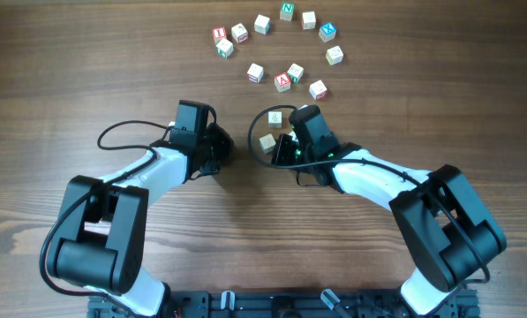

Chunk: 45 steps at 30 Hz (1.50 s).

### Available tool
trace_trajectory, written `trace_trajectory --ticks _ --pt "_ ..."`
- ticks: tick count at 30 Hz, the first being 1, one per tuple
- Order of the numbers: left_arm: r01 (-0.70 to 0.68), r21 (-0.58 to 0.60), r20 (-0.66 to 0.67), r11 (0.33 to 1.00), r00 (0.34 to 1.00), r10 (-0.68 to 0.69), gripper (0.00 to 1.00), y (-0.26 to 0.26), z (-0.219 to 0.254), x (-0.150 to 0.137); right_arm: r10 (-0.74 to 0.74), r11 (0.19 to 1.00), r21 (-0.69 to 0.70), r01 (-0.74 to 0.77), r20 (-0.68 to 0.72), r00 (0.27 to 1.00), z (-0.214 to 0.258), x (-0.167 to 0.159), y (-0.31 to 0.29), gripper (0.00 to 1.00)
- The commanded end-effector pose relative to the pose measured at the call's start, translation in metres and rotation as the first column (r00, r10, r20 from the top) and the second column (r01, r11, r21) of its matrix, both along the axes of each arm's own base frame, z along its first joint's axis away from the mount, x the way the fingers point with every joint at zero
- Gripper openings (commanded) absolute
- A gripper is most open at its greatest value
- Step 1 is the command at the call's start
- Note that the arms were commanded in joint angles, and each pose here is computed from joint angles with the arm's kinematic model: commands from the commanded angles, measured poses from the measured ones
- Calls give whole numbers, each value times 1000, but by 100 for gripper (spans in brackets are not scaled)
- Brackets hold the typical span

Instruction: Form a circle

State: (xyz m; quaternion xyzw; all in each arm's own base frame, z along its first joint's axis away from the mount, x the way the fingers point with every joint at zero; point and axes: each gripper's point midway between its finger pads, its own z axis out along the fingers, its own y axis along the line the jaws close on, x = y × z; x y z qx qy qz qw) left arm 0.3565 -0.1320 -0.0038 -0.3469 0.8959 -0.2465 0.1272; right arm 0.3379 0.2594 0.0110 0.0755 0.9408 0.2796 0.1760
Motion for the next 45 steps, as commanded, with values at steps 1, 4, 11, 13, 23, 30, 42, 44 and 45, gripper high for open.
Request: trace_trajectory --ticks 1,4,11,13,23,30,42,44,45 --pt "-44 141 -110 989 992 60 12 29 -40 -28 -8 1000 -30 8 -12 1000 -13 -1 -5 4" --pt "-44 140 -110 989 992 60 12 29 -40 -28 -9 1000 -27 8 -7 1000 -12 0 -4 4" --pt "-44 140 -110 989 992 60 11 29 -40 -28 -6 1000 -25 7 2 1000 -12 1 -3 4" --pt "-44 140 -110 989 992 60 11 29 -40 -28 -6 1000 -24 6 2 1000 -12 1 -3 4" --pt "-48 151 -107 987 992 65 10 31 -40 -27 -111 985 -148 89 -146 983 -13 -31 -36 4" --pt "-49 155 -109 987 992 66 9 31 -41 -28 -276 929 -270 253 -52 960 2 -16 -80 4" --pt "-52 167 -113 985 991 72 8 34 -41 -29 -283 946 -177 273 -36 958 -13 16 -80 4" --pt "-52 167 -113 985 991 72 7 34 -41 -29 -256 956 -160 247 -40 966 -16 16 -75 4" --pt "-52 167 -113 985 991 72 7 34 -41 -29 -244 961 -146 235 -45 969 -19 17 -71 4"
